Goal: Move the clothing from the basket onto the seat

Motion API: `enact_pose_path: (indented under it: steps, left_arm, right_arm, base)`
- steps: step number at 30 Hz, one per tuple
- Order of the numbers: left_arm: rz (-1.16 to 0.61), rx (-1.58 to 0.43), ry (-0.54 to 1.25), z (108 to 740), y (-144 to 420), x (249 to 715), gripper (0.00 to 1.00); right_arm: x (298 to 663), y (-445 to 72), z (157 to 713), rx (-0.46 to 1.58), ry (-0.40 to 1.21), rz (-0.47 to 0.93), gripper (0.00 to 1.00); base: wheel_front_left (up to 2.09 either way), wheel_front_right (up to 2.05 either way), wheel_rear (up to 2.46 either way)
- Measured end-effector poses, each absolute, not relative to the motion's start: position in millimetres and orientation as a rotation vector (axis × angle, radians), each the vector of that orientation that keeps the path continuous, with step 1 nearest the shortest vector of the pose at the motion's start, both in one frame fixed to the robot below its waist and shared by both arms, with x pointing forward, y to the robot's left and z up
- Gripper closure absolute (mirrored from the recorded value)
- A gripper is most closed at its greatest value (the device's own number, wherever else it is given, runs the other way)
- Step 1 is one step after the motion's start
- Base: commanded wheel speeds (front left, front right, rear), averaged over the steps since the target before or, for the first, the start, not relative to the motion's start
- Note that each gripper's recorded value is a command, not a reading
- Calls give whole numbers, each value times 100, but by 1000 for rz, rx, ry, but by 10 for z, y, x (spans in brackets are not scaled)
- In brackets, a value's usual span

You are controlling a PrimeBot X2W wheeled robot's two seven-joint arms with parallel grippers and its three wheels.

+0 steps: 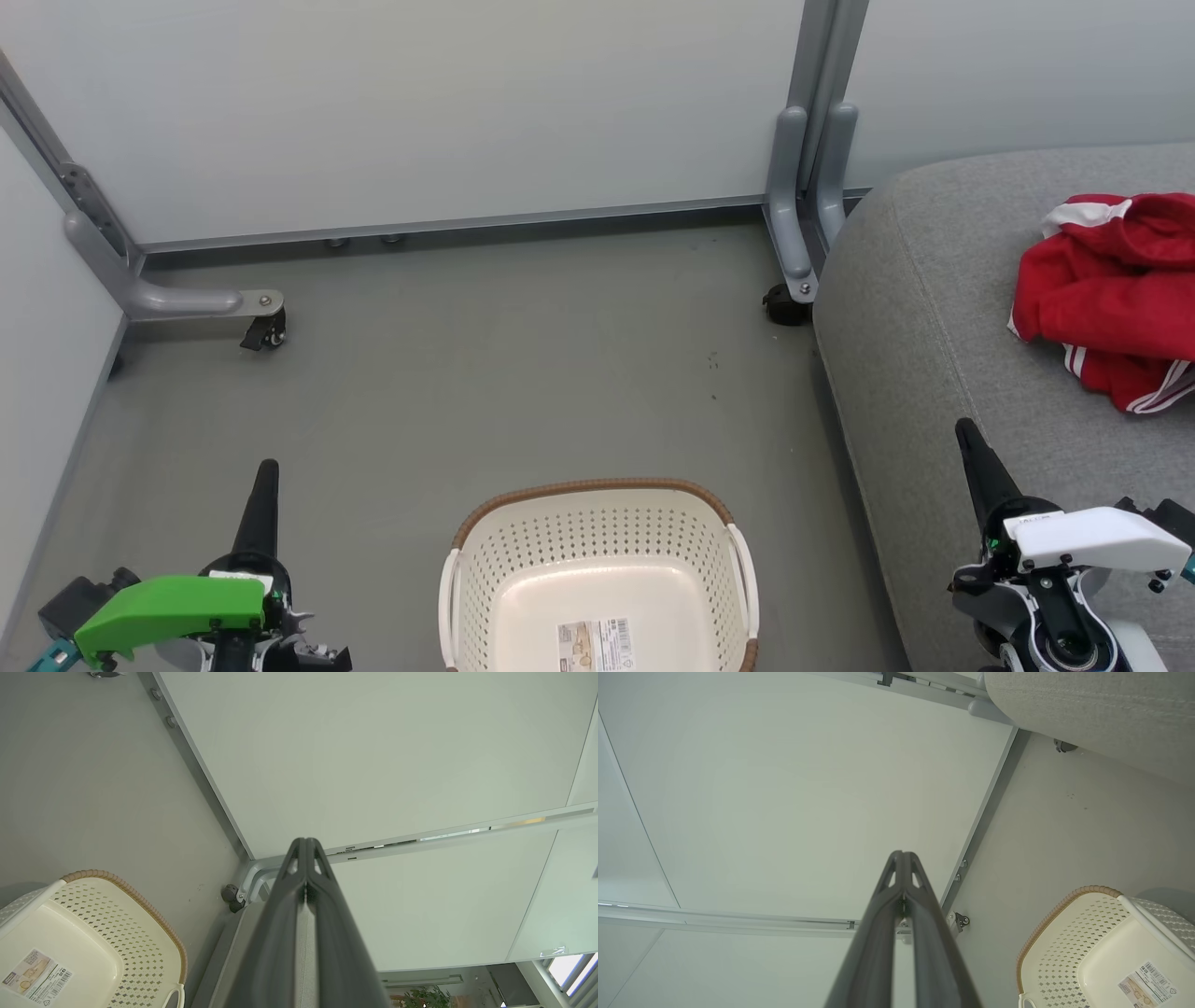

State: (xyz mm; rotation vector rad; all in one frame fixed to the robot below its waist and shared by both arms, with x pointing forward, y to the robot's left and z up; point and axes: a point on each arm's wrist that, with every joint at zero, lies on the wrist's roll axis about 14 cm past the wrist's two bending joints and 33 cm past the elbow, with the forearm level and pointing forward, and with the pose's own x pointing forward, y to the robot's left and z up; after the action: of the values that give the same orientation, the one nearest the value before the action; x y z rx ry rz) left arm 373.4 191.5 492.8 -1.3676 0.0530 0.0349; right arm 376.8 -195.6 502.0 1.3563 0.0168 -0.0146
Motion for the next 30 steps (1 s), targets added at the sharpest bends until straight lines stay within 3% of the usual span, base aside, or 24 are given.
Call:
enact_pose_path:
  steps: [30]
  left_arm:
    - [13, -1571, 10, 5033, 2006, 3869, 100]
  right_arm:
    - [3882, -2002, 5058, 1571, 5, -4, 100]
  base:
    - [0, 0, 0]
